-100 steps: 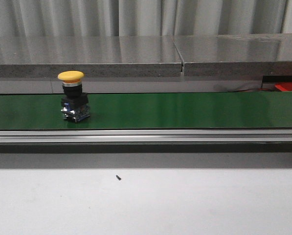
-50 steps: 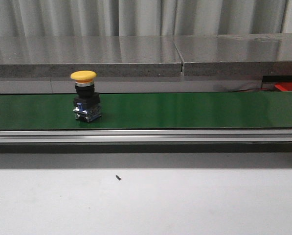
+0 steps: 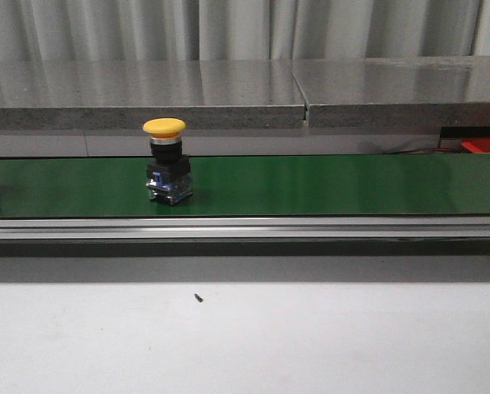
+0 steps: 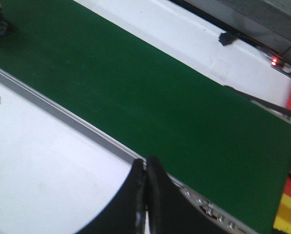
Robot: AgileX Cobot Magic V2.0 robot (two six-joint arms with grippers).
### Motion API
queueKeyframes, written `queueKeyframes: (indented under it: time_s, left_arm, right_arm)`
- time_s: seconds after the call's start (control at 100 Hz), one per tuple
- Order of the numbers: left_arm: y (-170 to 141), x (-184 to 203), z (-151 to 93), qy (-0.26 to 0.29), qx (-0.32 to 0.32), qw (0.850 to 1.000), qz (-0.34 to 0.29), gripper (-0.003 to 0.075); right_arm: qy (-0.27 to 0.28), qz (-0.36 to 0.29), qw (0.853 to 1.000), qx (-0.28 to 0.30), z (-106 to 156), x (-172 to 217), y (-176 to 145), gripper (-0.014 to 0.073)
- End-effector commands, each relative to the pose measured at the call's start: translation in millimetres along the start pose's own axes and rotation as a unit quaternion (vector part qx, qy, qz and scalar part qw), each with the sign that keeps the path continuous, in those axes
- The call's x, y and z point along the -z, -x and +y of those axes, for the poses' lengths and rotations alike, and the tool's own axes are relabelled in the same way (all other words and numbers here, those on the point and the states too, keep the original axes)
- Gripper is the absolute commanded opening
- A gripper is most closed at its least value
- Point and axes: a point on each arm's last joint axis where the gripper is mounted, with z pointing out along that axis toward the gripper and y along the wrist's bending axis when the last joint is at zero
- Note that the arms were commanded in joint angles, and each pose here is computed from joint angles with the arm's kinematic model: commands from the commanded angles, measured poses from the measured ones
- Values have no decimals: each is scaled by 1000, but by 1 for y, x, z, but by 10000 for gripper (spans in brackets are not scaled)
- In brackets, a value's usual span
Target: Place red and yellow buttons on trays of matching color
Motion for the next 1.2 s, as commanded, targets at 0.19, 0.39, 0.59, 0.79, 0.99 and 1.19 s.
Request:
queueKeyframes:
  time_s: [0.19, 0.39, 0.59, 0.79, 0.99, 1.19]
  left_arm:
    - [12, 4, -1, -3, -1, 999, -40, -19]
    - [12, 4, -1, -3, -1, 999, -40, -19]
    - [12, 4, -1, -3, -1, 999, -40, -19]
    - [12, 4, -1, -3, -1, 999, -40, -19]
    - [12, 4, -1, -3, -1, 999, -40, -19]
    - [12, 4, -1, -3, -1, 999, -40, -19]
  right_arm:
    - [70, 27, 997, 11, 15, -32, 69, 272]
    - [124, 87, 989, 3, 27, -65, 95, 587]
    - [145, 103, 984, 28, 44, -96, 115, 591]
    - [168, 103, 978, 71, 71, -122, 130, 591]
    - [175, 100, 976, 87, 85, -151, 134, 591]
    - [174, 98, 975, 99, 89, -172, 131, 561]
